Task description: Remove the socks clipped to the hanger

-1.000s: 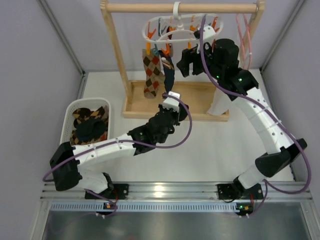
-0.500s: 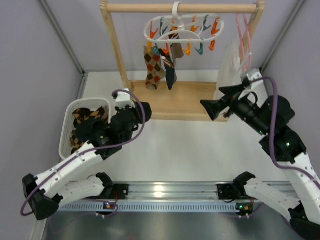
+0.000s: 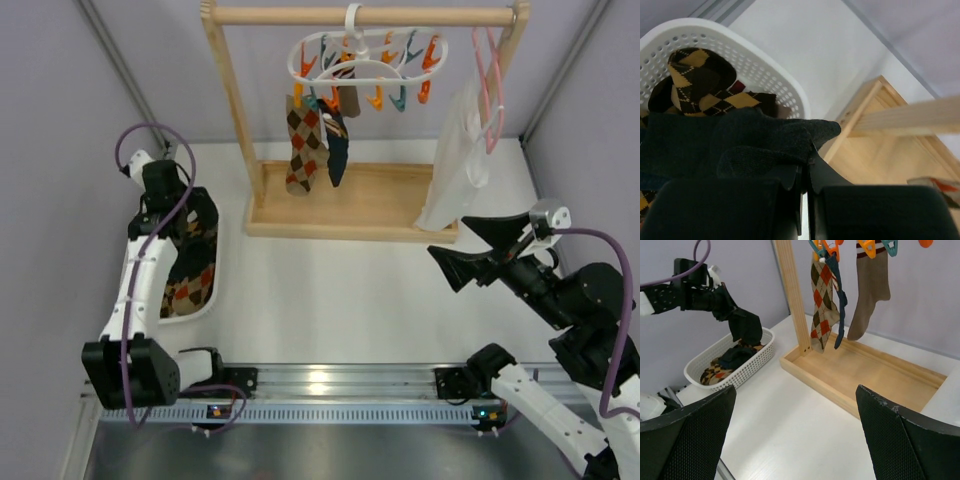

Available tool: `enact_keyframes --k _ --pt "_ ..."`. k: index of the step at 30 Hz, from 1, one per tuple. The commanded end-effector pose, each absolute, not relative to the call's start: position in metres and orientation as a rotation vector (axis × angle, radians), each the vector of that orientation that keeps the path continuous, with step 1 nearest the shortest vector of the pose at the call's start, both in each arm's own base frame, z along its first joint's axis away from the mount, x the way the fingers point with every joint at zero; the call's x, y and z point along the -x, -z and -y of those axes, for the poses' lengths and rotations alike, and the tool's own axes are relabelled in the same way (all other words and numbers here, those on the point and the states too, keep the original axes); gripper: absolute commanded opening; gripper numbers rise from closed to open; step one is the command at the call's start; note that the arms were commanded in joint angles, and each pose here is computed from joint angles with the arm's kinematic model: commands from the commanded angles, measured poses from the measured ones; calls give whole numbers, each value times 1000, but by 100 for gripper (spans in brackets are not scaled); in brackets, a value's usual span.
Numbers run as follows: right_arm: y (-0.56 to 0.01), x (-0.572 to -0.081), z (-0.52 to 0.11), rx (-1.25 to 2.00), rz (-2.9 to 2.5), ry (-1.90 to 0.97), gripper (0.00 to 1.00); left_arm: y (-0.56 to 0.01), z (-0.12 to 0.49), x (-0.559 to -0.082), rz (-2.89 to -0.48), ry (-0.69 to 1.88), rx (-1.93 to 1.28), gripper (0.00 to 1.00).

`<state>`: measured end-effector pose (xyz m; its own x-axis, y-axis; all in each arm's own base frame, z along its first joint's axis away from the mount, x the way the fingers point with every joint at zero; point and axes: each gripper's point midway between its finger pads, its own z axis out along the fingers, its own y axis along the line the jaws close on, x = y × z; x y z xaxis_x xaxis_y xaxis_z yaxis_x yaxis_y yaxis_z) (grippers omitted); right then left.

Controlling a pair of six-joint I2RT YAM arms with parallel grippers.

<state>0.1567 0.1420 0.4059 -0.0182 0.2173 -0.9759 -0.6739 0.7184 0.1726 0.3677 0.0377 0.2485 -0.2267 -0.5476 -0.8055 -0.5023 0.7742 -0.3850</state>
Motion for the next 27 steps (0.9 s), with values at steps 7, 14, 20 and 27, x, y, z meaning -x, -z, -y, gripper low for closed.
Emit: enact_keyframes --k 7,14,20,27 --pt "-400 -132 -134 405 -1401 -785 99 -218 -91 -424 -1902 148 1075 0" --pt "-397 -131 -134 415 -1395 -785 100 -191 -104 -410 -1903 50 1168 20" --pt "-393 -132 -136 421 -1403 -791 100 -213 -114 -380 -1793 -15 1197 75" --pt "-389 -131 -135 406 -1402 -794 99 -261 -80 -369 -1751 187 1057 97"
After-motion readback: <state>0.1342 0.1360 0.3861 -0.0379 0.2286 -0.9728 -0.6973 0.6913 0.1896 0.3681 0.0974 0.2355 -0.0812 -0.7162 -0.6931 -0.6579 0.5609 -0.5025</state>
